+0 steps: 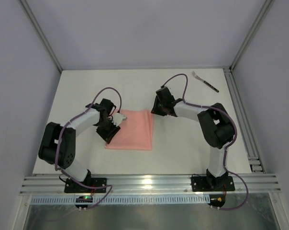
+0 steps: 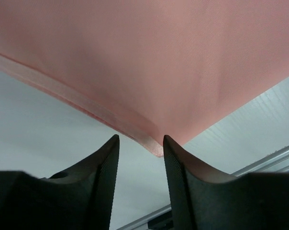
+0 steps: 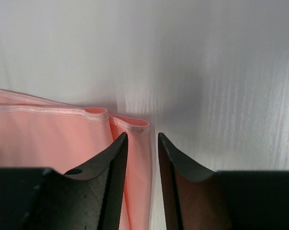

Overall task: Fold the napkin into a case and place the utensils inside
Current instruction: Smooth out the square-folded napkin at the center of the board.

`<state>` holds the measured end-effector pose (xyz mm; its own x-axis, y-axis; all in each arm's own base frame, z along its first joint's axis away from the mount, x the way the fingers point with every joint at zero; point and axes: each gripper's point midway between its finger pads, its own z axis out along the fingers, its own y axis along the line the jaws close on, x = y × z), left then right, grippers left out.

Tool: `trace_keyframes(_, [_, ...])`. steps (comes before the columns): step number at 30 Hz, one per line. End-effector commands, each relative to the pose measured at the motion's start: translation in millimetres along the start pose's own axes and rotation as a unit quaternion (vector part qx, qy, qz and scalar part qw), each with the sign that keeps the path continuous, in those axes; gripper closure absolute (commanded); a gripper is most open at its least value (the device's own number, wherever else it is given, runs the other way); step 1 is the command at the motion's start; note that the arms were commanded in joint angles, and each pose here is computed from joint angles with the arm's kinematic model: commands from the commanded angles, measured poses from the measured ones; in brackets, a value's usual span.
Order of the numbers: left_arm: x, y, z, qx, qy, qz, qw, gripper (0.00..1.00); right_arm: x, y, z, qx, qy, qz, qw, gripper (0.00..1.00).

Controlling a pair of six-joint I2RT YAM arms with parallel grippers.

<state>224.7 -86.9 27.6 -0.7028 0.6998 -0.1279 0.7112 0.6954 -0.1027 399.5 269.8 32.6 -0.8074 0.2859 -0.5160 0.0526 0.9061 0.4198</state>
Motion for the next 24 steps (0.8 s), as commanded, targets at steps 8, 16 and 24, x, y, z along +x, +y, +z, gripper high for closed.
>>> trace_keyframes(8, [-69.9, 49.5, -71.3, -0.054, -0.148, -0.080, 0.984, 0.44, -48.6, 36.0, -46.8, -0.022, -0.056, -0.119, 0.991, 0.57])
trace_keyframes(16, [-104.9, 97.8, -43.5, -0.055, -0.167, -0.141, 0.974, 0.50, -19.2, 63.9, -24.3, -0.079, -0.008, -0.139, 0.987, 0.66])
trace_keyframes(24, [-125.1, 115.7, -14.9, -0.040, -0.167, -0.157, 0.973, 0.50, -2.5, 59.3, 0.4, -0.072, 0.032, -0.129, 0.988, 0.62])
